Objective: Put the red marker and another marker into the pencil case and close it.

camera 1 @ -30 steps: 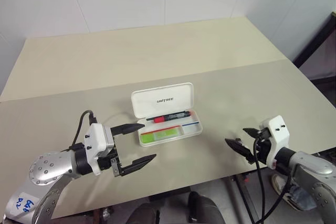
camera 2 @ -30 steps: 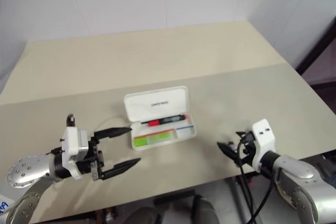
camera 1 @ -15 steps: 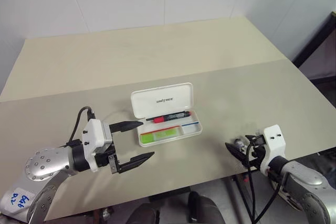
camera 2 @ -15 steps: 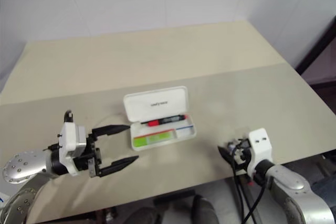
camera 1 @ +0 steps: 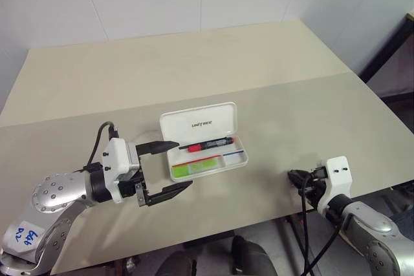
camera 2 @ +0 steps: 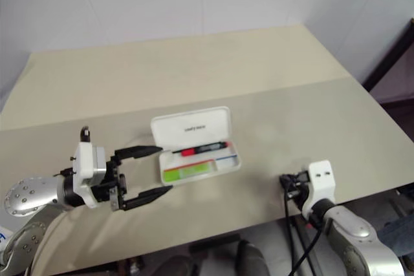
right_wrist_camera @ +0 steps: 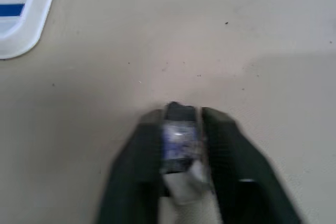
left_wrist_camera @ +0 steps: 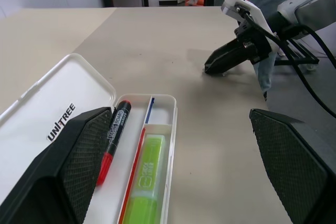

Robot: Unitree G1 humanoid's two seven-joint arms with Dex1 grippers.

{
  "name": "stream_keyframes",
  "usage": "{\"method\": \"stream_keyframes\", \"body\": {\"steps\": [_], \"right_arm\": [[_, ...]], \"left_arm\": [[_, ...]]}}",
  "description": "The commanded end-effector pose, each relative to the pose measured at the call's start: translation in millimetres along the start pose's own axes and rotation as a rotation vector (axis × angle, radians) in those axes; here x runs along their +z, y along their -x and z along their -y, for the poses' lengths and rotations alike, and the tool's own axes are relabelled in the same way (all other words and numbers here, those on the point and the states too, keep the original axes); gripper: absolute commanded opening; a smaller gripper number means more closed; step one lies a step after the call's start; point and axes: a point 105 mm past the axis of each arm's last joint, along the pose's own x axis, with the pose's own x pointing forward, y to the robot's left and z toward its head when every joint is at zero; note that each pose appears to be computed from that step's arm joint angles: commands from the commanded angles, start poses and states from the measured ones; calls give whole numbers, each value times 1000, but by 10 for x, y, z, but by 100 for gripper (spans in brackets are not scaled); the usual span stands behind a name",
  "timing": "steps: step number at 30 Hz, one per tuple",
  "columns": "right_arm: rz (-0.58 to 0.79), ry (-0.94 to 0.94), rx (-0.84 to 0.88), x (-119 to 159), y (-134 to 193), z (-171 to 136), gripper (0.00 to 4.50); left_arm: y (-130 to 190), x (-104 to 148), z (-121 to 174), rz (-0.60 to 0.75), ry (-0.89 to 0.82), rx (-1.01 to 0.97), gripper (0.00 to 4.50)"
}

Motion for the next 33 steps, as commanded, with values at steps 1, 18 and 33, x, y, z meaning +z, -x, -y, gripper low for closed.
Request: {"method": "stream_keyframes", "body": {"steps": [1,18,33], "right_arm": [[37,38,-21,85,22,33,35],[226,550,670,730,-278,-414,35],[255,863,1149,884,-697,-834,35]], "left_arm": [[-21,42,-15,15,-19,-15,450],[143,-136,-41,-39,-40,65,450],[319,-352,-227,-90,-112,154,450]]}}
